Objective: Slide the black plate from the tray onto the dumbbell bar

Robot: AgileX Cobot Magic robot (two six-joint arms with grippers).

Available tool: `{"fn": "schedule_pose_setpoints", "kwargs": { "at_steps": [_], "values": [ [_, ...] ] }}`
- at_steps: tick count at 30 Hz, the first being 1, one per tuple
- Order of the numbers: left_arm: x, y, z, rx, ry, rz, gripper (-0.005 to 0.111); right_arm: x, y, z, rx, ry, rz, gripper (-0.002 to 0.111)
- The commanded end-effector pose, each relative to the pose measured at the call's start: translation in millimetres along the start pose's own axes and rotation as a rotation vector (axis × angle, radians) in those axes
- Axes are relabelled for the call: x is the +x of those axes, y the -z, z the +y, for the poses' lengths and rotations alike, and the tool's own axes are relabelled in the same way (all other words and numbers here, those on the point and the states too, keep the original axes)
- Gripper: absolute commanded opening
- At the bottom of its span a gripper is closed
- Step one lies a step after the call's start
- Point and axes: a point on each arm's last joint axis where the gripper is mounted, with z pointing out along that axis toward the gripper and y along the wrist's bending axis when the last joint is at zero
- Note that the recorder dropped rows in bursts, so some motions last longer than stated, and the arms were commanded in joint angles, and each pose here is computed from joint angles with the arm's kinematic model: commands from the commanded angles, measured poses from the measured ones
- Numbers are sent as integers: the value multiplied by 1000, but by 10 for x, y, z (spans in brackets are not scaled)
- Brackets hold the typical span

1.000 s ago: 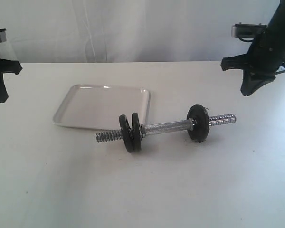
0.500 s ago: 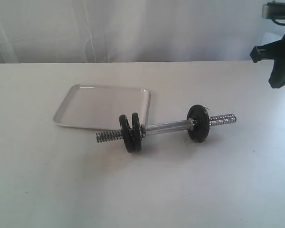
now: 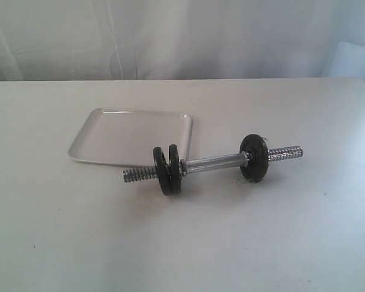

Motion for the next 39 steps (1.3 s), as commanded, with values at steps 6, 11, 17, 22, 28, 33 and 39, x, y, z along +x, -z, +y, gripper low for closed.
{"fn": "schedule_pose_setpoints", "kwargs": {
  "at_steps": [6, 11, 17, 22, 28, 33, 39],
  "values": [
    [859, 861, -172, -92, -11, -259, 0, 594, 870, 207, 57, 49, -323, 0],
    [1310, 1173, -266, -126, -24, -432, 0, 969, 1286, 323, 86, 70, -505, 0],
    [1885, 1430, -376, -162, -38, -636, 0, 1469, 1631, 449, 116, 95, -682, 0],
    [2320, 1537, -454, -182, -48, -782, 0, 1892, 1789, 540, 133, 113, -771, 0],
    [2403, 1512, -450, -176, -54, -798, 0, 2193, 1863, 590, 137, 130, -839, 0],
    [2356, 1384, -412, -158, -59, -748, 0, 2097, 1651, 531, 142, 120, -811, 0],
    [2082, 942, -371, -111, -52, -737, 0, 1886, 1146, 406, 175, 99, -827, 0]
  ]
}}
